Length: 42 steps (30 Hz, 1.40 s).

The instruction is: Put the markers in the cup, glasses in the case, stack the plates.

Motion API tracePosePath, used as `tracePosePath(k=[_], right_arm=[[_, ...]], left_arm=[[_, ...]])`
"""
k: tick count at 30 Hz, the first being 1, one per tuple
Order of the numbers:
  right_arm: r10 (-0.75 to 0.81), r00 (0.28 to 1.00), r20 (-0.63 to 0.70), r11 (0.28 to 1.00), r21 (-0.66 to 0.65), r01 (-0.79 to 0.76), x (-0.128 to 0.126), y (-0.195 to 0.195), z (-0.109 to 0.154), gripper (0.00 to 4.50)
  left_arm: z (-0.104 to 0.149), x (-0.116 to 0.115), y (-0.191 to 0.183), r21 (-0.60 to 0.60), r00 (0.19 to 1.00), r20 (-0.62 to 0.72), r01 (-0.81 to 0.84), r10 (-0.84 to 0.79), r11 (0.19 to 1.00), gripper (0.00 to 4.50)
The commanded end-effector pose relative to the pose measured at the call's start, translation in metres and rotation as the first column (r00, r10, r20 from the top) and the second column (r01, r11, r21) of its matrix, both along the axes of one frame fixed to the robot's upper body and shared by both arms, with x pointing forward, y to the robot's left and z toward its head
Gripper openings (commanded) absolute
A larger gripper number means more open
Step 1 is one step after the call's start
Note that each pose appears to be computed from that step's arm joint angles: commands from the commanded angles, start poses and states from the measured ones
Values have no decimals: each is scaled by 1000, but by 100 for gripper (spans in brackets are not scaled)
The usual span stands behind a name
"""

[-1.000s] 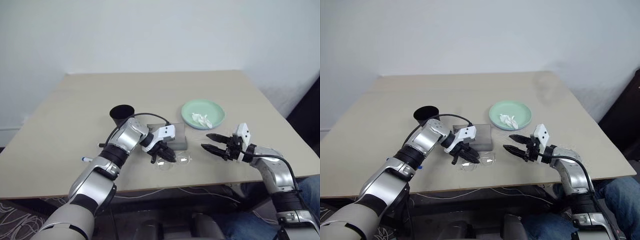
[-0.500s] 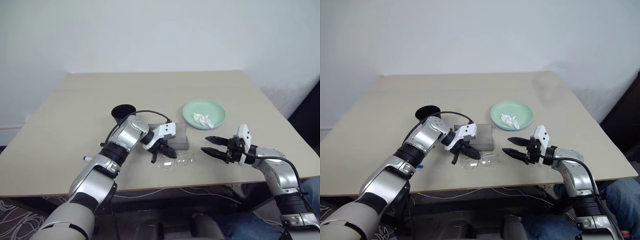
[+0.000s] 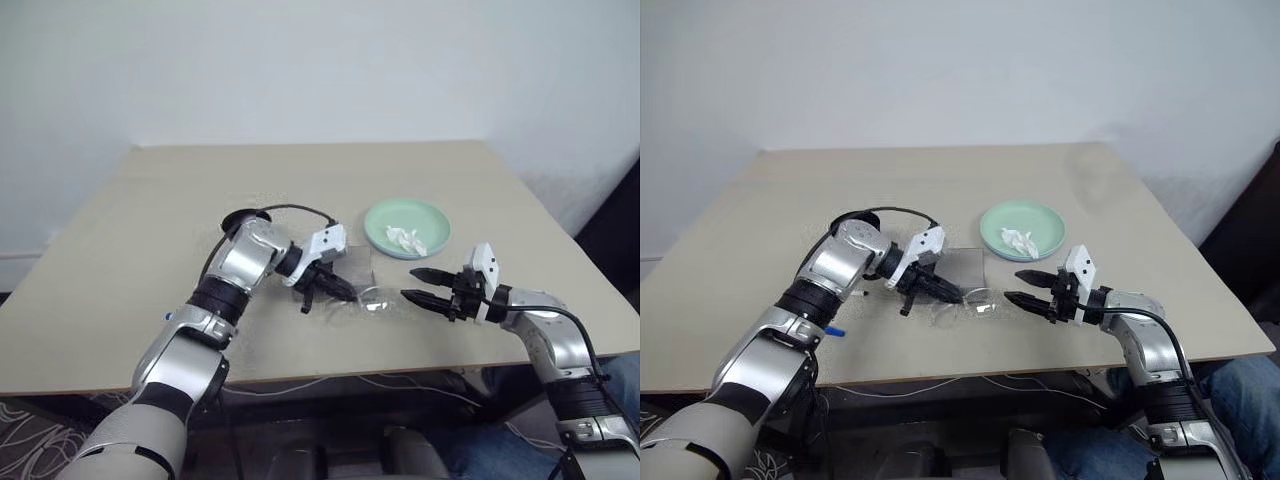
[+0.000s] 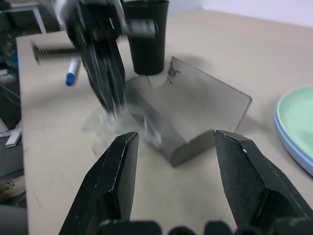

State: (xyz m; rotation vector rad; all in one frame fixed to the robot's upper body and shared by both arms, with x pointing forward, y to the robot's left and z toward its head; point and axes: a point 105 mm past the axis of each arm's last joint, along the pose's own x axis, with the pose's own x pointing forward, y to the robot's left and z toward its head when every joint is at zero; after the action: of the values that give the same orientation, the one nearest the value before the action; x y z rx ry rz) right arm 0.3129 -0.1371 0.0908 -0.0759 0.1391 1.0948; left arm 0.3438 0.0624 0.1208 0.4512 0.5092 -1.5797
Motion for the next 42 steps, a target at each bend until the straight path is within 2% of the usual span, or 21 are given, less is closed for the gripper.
tracePosePath(k=[1, 5, 8, 13, 18, 24, 29, 35, 38, 42], right_arm=[[-2, 998, 69, 1000, 0, 2, 7, -1, 15, 264], [1, 998, 69, 1000, -2, -1, 7, 0, 15, 264], [3, 998, 69, 1000, -1, -3, 7, 2, 14, 264], [1, 998, 68, 1000, 3, -2, 7, 3, 14, 264], [-5, 998, 67, 1000, 5, 4, 5, 3, 13, 264], [-18, 998, 65, 1000, 6, 18, 3, 2, 11, 264], [-26, 998, 65, 1000, 3, 26, 2, 2, 9, 264], [-27, 997, 70, 1000, 1, 27, 4, 3, 10, 264], [-22, 997, 72, 1000, 2, 22, 5, 5, 10, 264], [-15, 997, 73, 1000, 3, 15, 5, 7, 10, 264]], left_arm=[[36, 14, -2, -41, 989, 148, 3, 3, 999, 1], [41, 42, 7, 34, 940, 336, -79, 63, 996, 1], [35, 52, 11, 79, 911, 407, -98, 58, 992, 1], [23, 61, 7, 103, 887, 458, -117, 57, 988, 1], [4, 64, 6, 192, 867, 498, -106, -4, 976, 1], [-14, 55, 10, 267, 899, 431, -49, -74, 962, 1], [-26, 42, 18, 297, 950, 296, 6, -98, 955, 1], [-30, 30, 21, 282, 980, 169, 54, -105, 958, 1], [-33, 29, 23, 294, 980, 170, 48, -102, 954, 1], [-36, 39, 25, 307, 965, 256, -23, -59, 951, 1]])
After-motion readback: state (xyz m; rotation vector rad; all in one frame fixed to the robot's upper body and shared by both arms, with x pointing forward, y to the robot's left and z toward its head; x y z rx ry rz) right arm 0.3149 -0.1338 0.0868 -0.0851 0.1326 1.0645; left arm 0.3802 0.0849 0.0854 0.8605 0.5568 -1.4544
